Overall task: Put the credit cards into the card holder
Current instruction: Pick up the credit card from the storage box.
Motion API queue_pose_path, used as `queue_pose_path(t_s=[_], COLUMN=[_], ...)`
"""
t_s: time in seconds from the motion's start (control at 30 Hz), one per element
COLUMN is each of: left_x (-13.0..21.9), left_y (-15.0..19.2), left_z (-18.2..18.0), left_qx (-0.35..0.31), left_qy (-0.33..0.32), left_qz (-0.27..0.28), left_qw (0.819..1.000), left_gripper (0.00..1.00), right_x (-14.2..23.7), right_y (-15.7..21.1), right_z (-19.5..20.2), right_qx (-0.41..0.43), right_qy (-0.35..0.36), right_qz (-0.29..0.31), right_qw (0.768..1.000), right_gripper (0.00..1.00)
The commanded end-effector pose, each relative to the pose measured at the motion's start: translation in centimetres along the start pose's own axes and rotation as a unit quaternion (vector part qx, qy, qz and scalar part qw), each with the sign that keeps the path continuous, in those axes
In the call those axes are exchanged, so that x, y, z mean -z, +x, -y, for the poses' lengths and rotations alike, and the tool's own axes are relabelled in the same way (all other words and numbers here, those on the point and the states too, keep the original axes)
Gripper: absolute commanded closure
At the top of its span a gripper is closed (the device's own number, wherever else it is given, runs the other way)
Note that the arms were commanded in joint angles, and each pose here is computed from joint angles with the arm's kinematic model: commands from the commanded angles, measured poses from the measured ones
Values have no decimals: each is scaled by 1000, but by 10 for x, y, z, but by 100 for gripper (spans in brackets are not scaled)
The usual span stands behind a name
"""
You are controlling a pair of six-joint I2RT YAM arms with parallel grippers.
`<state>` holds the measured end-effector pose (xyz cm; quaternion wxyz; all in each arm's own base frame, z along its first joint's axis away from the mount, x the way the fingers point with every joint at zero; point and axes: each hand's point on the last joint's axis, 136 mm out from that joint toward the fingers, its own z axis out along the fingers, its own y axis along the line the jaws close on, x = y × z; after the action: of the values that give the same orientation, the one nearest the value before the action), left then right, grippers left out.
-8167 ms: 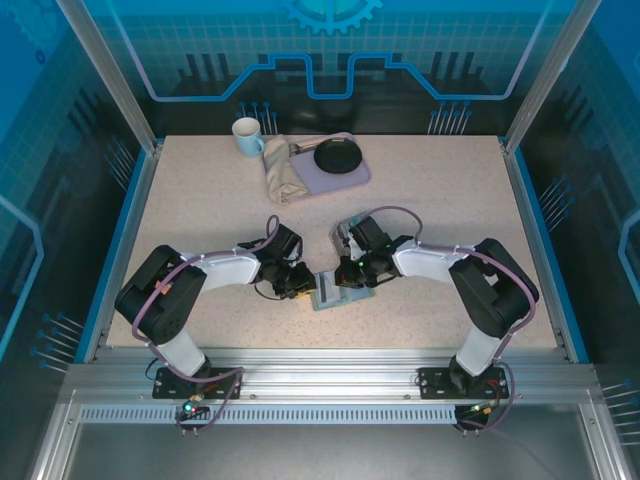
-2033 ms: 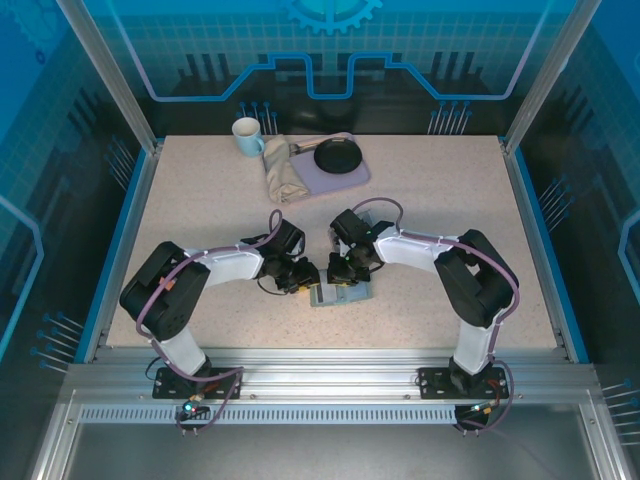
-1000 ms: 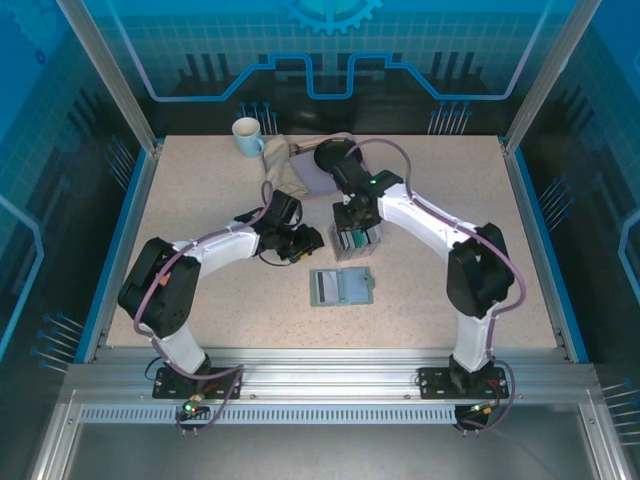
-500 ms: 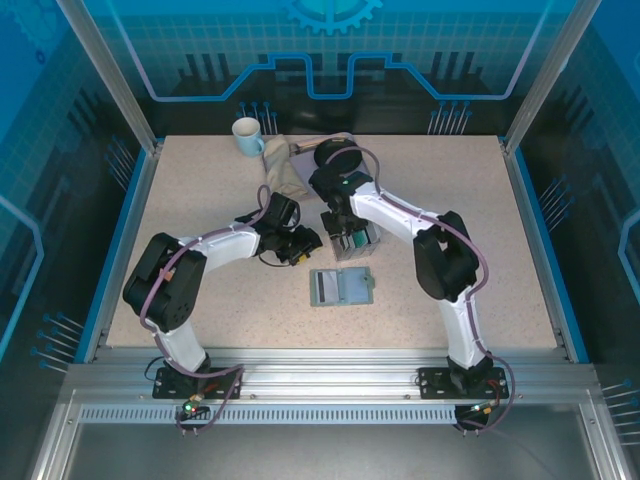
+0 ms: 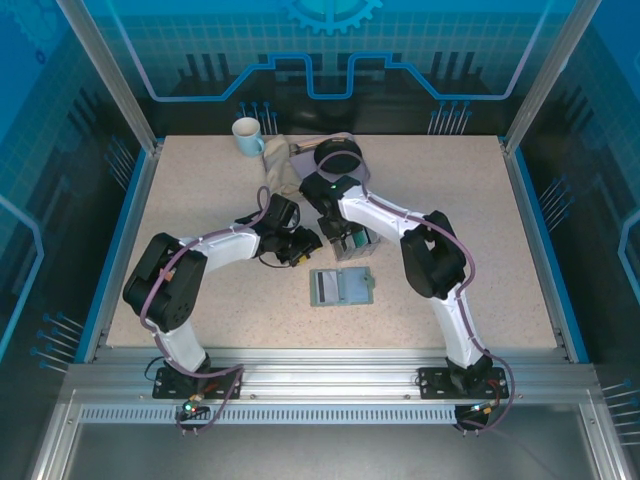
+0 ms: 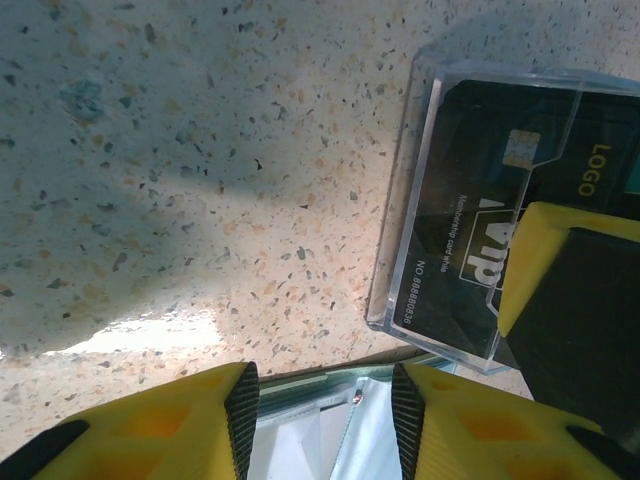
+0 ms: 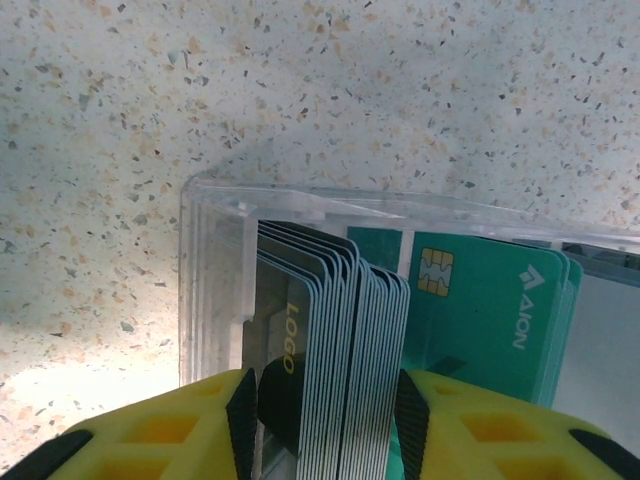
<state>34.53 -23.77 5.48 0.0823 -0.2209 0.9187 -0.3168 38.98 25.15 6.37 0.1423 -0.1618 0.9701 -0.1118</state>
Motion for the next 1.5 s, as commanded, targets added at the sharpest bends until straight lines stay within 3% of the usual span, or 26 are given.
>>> queue_pose_path(t_s=[0.0,0.4,1.17,1.47], left_x=[5,5,3,3], left_y=[1,1,2,3], left_z=[0,1,-2,-3], left_qx=[11,12,13,14], left_qy=[9,9,7,6], left_qz=[-2,-3,-6,-6], left_qw=[1000,1000,1000,1000], left_gripper=[57,57,57,57], right_x=[15,27,28,40], right_y=[0,-1,-1,-4], right_z=[16,24,28,30], right_qx=[12,16,22,17], right_qy=[36,45,49,37], right_qz=[8,19,20,30], right_qw=[999,999,998,999], right_gripper=[58,59,91,96])
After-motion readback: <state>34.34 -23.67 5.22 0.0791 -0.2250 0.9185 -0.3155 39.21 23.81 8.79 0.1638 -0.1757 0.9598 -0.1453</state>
